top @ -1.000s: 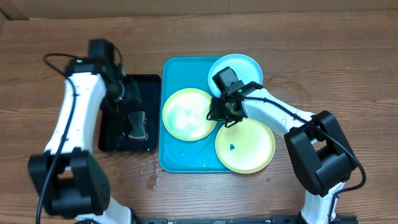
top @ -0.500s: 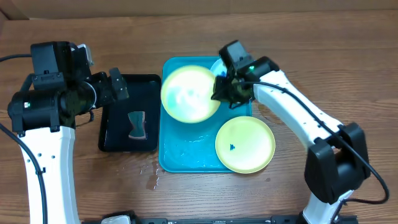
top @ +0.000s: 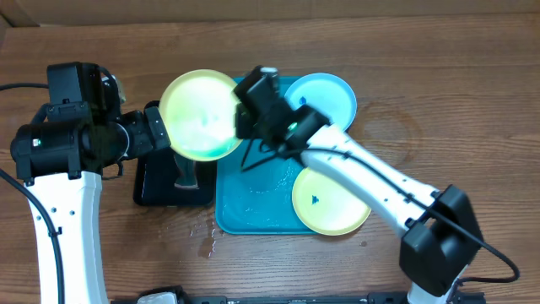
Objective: Clean dirty plates on tray and stack at the side
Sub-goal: 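Lift the left yellow plate with the right gripper and carry it upward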
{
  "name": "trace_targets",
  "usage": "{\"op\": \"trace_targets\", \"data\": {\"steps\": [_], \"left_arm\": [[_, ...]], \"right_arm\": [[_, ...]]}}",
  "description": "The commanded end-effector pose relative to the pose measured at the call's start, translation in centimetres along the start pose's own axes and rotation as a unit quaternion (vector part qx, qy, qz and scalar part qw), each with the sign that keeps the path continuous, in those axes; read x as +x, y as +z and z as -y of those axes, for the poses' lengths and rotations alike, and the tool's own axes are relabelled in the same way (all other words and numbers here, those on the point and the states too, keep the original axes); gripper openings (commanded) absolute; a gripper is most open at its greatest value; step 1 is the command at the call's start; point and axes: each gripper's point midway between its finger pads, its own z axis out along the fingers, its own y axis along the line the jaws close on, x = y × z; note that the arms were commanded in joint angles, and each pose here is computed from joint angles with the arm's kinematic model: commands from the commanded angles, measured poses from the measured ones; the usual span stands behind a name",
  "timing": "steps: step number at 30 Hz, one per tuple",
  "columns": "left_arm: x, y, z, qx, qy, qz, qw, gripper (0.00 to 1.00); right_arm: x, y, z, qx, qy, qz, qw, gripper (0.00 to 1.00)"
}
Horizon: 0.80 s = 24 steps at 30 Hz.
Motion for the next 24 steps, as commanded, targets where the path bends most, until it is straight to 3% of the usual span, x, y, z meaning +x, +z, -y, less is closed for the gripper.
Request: {"op": "trace_targets", "data": {"steps": [1, 9, 16, 24], "left_arm": [[-0.1, -0.4, -0.2, -0.007, 0.005, 0.007, 1.0, 1.0], [-0.1, -0.4, -0.2, -0.007, 0.005, 0.007, 1.0, 1.0], [-0.1, -0.4, -0.2, -0.007, 0.005, 0.007, 1.0, 1.0], [-0.1, -0.4, -0.2, -0.007, 0.005, 0.007, 1.0, 1.0]], "right_arm": [[-0.4, 1.2, 0.7, 0.085, -0.035, 0.067, 0.994, 0.04], [-3.4, -1.4, -2.6, 0.144, -0.201, 0.194, 0.949, 0.04], [-8.1, -8.5, -6.1, 0.169, -0.273, 0.309, 0.895, 0.04], [-10.3, -12.8, -8.5, 0.169, -0.298, 0.374, 0.862, 0.04]]}}
